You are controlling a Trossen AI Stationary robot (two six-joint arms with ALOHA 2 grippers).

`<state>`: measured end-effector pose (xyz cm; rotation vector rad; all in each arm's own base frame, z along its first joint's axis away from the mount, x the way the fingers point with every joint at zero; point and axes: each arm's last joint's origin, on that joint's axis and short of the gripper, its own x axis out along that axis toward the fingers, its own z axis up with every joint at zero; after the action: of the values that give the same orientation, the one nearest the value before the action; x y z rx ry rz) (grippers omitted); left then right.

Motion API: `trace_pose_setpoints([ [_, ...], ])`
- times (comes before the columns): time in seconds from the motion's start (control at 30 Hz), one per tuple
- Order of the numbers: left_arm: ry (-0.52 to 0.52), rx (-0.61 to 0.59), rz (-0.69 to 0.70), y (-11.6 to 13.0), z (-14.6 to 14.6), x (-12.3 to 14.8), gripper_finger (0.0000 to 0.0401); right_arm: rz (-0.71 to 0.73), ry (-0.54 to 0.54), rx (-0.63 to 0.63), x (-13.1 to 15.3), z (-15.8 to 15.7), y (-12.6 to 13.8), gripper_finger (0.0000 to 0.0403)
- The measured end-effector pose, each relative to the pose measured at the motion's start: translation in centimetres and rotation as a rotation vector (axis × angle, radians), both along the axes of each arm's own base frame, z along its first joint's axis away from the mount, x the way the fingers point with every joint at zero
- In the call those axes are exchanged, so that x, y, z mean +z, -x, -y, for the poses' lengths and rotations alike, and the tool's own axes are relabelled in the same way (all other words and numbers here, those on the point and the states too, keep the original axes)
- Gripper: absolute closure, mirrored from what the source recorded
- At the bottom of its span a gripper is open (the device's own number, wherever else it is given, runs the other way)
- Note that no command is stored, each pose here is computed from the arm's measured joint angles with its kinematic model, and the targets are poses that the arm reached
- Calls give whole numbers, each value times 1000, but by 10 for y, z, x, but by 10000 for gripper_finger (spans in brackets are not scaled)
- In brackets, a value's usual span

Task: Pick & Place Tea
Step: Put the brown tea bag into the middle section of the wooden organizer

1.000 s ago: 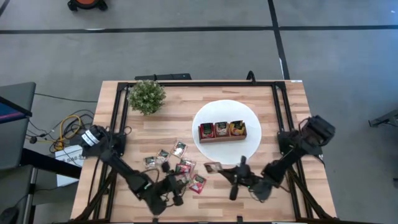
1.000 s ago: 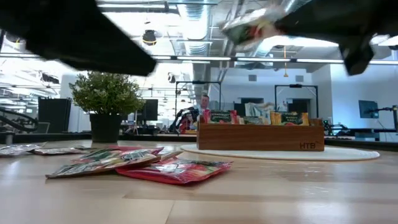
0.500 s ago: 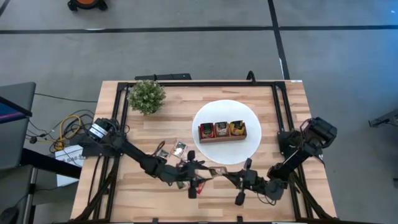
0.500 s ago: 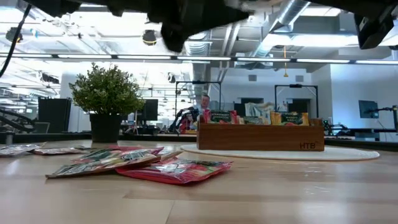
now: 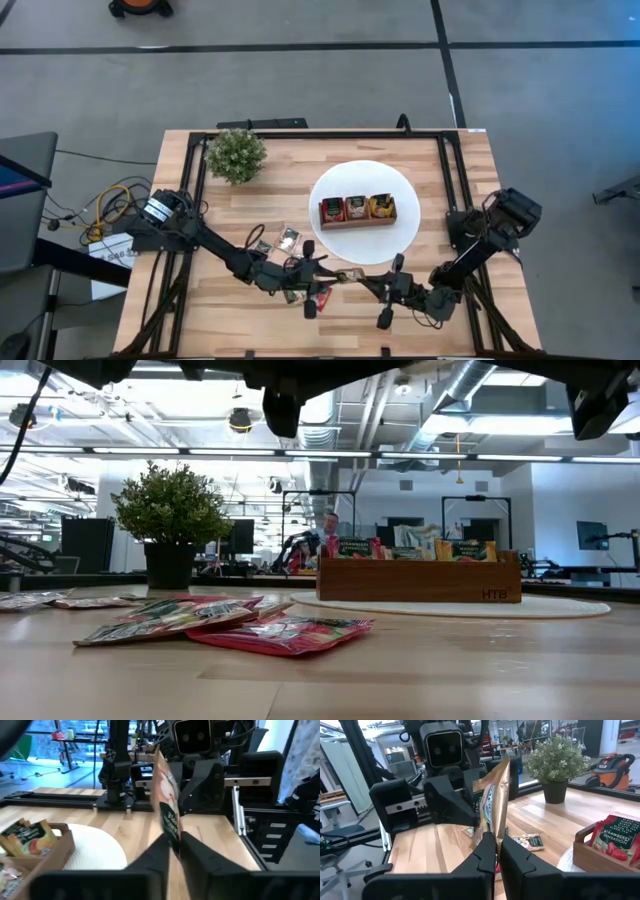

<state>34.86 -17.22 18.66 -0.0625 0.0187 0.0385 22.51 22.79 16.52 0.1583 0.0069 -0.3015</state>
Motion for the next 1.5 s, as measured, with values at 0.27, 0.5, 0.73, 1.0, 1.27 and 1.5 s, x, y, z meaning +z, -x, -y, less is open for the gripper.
trace_pose_setpoints([
  [0.27, -116, 68, -177, 5, -4, -7, 400, -60, 99, 18, 2, -2, 6, 377],
  [0.5, -167, 118, -571, 7, -6, -8, 401, -193, 91, 151, 40, 11, 25, 283],
  [0.73, -155, 106, -655, 3, -2, -4, 401, -538, 86, 258, 55, 50, -19, 211],
  [1.0, -155, 100, -663, 4, -2, -5, 401, -761, 240, 338, 45, 58, -86, 237],
  [1.27, -153, 94, -668, 4, -2, -5, 401, -884, 302, 347, 37, 47, -115, 338],
  [1.5, -146, 124, -651, 3, -3, -4, 398, -865, 297, 257, 34, 41, -111, 396],
])
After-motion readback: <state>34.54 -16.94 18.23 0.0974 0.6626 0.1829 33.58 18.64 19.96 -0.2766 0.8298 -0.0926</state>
